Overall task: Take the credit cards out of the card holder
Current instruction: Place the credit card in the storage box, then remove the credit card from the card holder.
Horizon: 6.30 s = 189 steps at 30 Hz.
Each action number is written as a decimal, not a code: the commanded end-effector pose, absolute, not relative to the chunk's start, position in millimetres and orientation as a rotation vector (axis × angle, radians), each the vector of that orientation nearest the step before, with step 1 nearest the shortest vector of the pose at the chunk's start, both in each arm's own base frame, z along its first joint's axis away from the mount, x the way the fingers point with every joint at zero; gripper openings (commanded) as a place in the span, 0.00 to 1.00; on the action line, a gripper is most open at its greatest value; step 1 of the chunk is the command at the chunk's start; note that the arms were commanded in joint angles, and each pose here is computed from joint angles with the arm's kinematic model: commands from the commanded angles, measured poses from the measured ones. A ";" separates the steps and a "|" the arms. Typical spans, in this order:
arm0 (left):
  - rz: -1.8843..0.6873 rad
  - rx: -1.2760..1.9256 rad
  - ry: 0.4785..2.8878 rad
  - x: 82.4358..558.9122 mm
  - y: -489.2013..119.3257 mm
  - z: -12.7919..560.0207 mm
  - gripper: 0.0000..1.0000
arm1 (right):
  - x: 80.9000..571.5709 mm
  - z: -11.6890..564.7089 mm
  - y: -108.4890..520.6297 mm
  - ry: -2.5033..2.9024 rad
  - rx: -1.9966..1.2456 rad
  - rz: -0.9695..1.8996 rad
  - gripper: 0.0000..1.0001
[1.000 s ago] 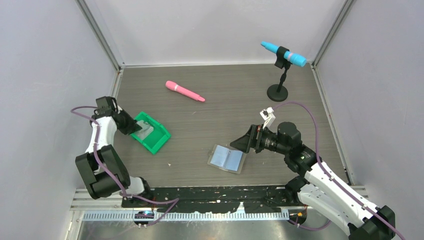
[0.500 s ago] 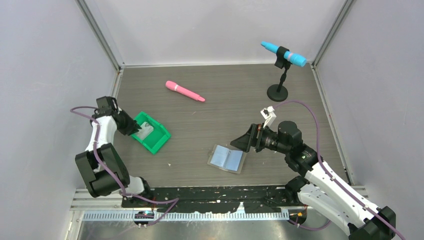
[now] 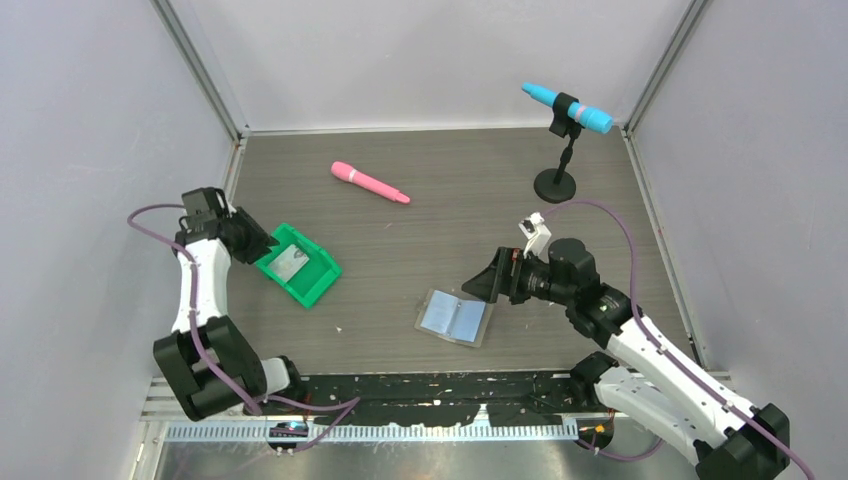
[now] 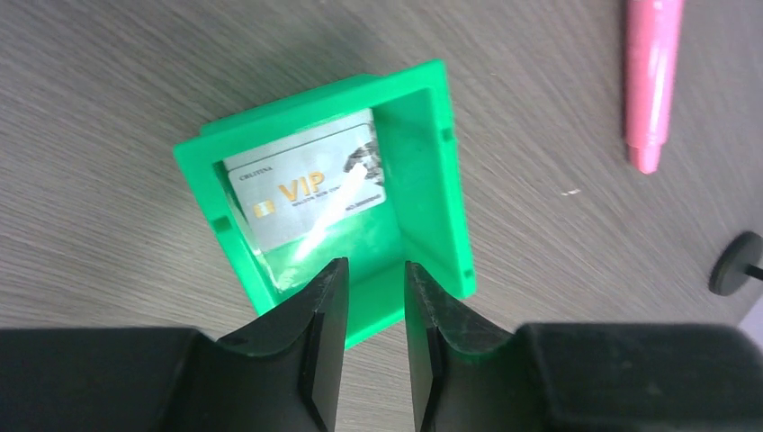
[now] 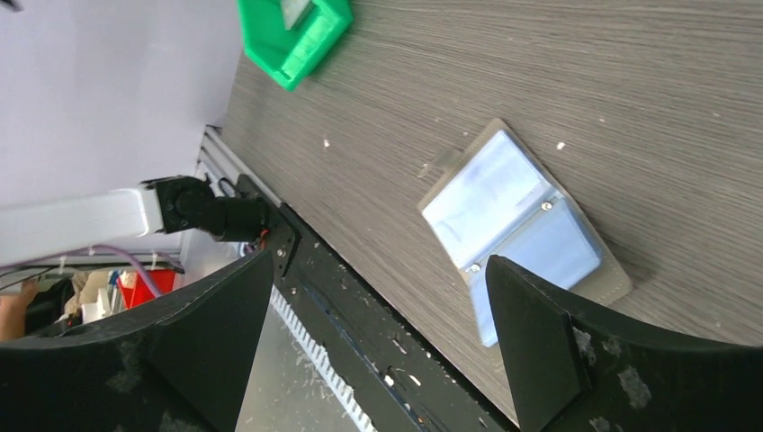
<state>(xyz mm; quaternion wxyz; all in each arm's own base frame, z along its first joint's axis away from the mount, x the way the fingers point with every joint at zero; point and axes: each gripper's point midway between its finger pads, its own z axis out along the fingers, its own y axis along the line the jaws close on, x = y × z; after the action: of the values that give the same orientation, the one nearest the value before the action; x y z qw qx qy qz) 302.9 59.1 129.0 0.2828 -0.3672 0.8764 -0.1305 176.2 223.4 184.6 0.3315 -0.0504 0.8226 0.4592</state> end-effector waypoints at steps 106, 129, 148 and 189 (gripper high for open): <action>-1.143 0.141 2.516 173.5 -304.9 59.7 0.00 | 190.8 84.8 203.6 2.546 0.156 0.667 0.54; -0.914 0.347 2.462 202.9 -311.9 57.3 0.59 | 186.6 34.0 189.1 2.627 0.228 0.502 0.56; -0.963 0.296 2.478 192.8 -309.7 49.2 0.09 | 209.1 3.6 192.3 2.604 0.070 0.265 0.41; -1.188 0.037 2.436 181.9 -319.7 56.5 0.02 | 189.5 81.9 266.9 2.512 -0.092 0.476 0.57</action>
<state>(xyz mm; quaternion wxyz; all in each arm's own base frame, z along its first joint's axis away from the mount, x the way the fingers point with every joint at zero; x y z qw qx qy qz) 177.9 -313.9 42.6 0.1917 0.0098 0.8924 -0.4084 180.5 255.2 74.9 0.2679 -0.0517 0.9475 0.1668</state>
